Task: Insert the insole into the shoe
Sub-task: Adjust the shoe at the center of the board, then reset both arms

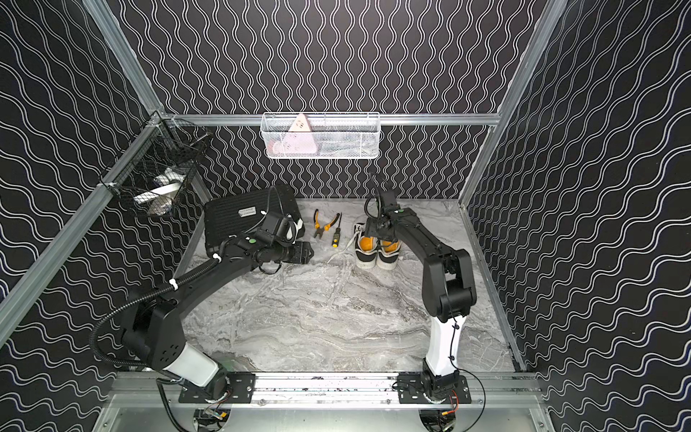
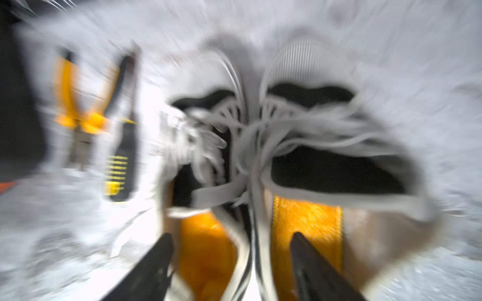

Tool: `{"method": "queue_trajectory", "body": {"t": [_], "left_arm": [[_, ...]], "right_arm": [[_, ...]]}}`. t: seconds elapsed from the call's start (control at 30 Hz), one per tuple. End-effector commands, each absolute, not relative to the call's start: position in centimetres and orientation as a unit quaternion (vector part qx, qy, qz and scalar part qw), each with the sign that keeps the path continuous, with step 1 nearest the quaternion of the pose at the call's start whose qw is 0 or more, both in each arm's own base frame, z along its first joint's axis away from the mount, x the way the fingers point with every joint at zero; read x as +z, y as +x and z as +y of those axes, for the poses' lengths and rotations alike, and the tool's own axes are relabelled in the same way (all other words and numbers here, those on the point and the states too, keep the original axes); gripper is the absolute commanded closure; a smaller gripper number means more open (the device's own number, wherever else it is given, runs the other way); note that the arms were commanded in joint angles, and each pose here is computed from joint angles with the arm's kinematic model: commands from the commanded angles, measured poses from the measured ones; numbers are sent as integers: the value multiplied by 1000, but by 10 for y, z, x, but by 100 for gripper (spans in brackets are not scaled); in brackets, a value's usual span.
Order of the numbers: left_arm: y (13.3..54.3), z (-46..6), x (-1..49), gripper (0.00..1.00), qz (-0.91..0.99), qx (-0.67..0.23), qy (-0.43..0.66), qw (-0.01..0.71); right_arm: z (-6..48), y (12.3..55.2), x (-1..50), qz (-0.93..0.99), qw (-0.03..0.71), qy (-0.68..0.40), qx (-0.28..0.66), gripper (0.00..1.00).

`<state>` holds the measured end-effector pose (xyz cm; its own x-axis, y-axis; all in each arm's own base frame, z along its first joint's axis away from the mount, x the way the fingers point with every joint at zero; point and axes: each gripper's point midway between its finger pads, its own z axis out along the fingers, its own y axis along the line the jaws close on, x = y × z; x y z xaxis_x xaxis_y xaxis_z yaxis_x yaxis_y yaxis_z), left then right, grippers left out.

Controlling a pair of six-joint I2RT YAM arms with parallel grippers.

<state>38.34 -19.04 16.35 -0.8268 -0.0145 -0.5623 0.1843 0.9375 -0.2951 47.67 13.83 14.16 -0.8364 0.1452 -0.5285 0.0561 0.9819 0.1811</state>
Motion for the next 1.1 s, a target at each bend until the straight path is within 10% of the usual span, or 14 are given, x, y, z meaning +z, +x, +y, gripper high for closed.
{"method": "queue_trajectory", "body": {"t": [0.0,0.07,0.2,0.3,0.63,1.07], "left_arm": [[393,-178,171,24,937,-163,24,308],[399,-169,169,1,936,-156,13,315],[408,-146,167,12,934,-98,5,343],[413,-111,158,1,934,-4,-5,357],[405,-16,101,3,873,156,19,461],[400,2,75,0,821,40,-14,569]], "right_arm": [[134,444,154,958,266,56,90,8],[121,432,159,947,302,74,83,0],[84,414,180,890,439,113,52,0],[45,412,195,837,524,154,-4,1],[-41,400,138,842,487,191,-132,1],[-28,398,81,805,582,108,-38,0]]}}
